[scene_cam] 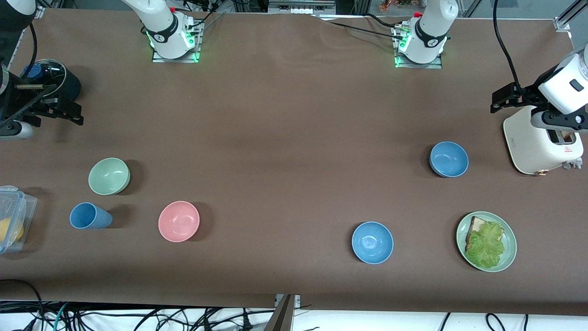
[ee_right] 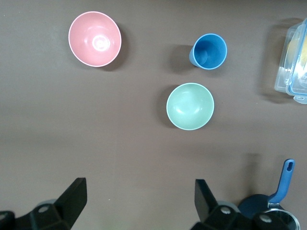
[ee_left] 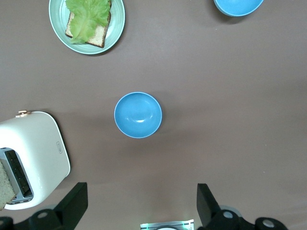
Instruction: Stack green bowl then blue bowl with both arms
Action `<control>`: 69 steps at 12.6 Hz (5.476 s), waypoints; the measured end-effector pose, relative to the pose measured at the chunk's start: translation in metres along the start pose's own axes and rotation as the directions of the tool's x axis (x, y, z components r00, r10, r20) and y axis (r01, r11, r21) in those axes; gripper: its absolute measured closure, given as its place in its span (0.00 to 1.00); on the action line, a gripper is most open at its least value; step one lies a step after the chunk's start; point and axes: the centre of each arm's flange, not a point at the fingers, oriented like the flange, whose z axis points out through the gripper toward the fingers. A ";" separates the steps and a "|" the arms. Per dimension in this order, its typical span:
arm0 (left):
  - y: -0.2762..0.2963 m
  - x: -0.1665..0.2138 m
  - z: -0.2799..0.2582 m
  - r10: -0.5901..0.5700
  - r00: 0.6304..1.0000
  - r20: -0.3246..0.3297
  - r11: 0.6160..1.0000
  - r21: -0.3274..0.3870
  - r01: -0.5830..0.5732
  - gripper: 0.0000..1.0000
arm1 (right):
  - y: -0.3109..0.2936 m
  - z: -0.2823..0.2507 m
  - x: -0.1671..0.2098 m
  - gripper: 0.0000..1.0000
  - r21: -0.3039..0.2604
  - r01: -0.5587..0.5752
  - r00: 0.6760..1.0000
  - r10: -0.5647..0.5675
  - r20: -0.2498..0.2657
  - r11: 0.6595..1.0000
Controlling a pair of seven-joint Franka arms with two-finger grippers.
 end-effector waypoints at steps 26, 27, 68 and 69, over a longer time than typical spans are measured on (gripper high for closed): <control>0.003 0.000 0.000 0.006 1.000 0.000 1.000 0.001 -0.006 0.00 | 0.000 0.000 0.000 0.00 0.000 -0.023 1.000 0.023 0.000 1.000; 0.008 0.001 0.000 0.015 1.000 0.000 1.000 0.002 -0.015 0.00 | 0.000 0.000 0.000 0.00 0.000 -0.023 1.000 0.023 0.000 1.000; 0.012 0.000 0.001 0.021 1.000 0.012 1.000 0.001 -0.021 0.00 | 0.167 0.278 0.061 0.01 0.007 -0.155 0.975 0.152 0.161 0.988; 0.012 0.000 0.001 0.021 1.000 0.012 1.000 0.001 -0.021 0.00 | 0.166 0.290 0.064 0.01 0.013 -0.156 0.976 0.152 0.158 0.988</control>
